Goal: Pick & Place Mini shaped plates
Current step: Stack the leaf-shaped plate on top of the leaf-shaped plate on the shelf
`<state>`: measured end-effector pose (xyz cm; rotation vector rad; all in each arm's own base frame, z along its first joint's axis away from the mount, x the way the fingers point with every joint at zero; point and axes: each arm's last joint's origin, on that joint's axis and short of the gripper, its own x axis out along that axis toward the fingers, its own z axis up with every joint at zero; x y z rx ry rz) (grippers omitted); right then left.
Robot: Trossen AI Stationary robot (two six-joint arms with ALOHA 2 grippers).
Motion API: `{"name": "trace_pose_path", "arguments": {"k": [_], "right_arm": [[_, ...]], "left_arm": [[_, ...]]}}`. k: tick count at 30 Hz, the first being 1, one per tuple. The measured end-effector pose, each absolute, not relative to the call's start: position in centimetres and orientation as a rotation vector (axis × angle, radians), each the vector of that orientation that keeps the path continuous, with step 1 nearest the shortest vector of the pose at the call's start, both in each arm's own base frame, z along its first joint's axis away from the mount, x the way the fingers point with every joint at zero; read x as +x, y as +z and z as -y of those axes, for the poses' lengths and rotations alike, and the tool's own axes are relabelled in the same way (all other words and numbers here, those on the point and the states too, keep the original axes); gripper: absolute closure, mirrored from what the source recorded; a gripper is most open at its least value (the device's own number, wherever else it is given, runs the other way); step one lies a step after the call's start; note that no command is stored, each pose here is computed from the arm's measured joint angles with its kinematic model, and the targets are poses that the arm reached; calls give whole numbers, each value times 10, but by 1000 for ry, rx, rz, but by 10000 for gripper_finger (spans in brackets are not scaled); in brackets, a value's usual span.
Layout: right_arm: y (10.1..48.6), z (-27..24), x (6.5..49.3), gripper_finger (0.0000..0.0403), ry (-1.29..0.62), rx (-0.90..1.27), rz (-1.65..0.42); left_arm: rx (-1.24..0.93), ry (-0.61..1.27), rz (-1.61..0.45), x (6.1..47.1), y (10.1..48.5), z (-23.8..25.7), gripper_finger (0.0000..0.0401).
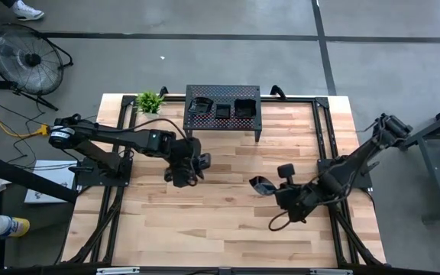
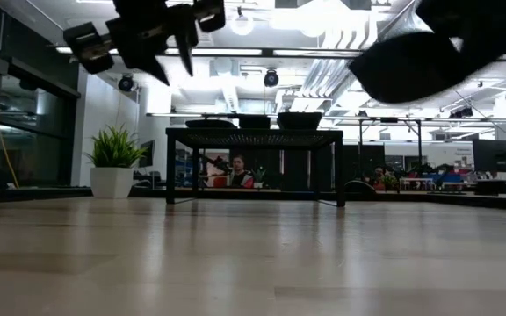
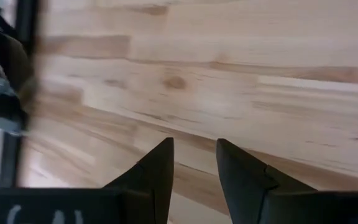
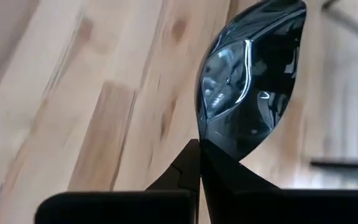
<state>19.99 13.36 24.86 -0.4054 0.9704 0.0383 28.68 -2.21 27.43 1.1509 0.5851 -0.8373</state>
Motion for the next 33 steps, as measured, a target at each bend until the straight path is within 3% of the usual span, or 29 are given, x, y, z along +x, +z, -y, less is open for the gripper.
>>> {"name": "trace_pose_path", "arguments": {"k": [7, 15, 33], "right_arm": [[258, -132, 230, 402, 168, -489, -831], [239, -127, 250, 403, 205, -622, -874], [228, -99, 281, 403, 145, -918, -860]], "left_arm": [[1280, -767, -420, 298, 284, 23, 284], [1370, -758, -305, 303, 290, 24, 284], [1396, -708, -335, 313, 284, 23, 284]]}}
